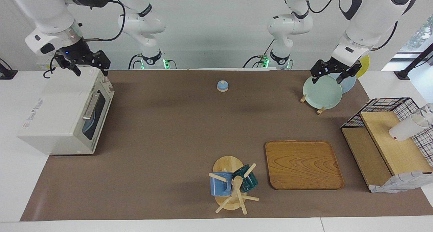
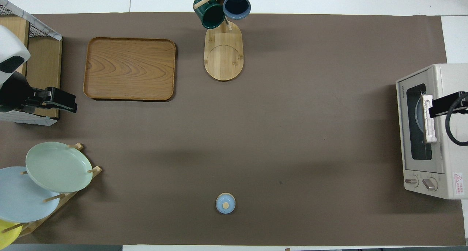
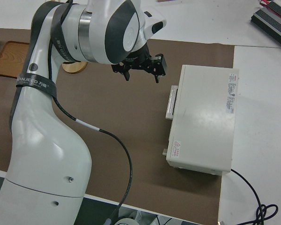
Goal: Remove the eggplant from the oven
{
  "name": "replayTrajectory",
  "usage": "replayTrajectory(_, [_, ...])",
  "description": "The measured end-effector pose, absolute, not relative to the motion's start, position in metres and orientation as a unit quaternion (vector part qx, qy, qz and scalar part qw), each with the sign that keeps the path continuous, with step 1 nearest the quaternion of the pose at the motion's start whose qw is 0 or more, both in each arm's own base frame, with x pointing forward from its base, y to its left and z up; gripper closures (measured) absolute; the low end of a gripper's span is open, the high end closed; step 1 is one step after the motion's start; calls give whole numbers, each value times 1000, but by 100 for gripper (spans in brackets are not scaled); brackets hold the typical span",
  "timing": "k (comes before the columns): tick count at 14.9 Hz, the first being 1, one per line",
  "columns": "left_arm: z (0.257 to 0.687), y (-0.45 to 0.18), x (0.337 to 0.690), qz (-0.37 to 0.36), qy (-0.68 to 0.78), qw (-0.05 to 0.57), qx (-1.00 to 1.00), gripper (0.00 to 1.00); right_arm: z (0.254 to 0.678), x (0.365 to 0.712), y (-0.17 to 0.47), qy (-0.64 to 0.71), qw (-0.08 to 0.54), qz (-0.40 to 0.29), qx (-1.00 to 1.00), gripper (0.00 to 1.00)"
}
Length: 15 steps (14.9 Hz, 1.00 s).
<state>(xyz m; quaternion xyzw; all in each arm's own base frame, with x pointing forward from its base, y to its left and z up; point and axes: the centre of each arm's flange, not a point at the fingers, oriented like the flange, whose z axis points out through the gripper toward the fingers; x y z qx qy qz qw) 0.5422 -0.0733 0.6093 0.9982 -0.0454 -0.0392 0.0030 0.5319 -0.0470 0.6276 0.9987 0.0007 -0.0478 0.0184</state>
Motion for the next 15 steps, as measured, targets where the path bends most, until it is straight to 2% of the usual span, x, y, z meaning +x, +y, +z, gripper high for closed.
replayTrajectory(10, [609,-73,542,-39,-45,3,998,0,628,532,-47,1,18,-48,999,0])
replayTrajectory(11, [609,-73,542,-39,-45,3,998,0,628,532,-47,1,18,-46,999,7])
replayTrajectory(15, [609,-73,542,-39,-45,3,998,0,619,534,-42,26,18,-45,998,53])
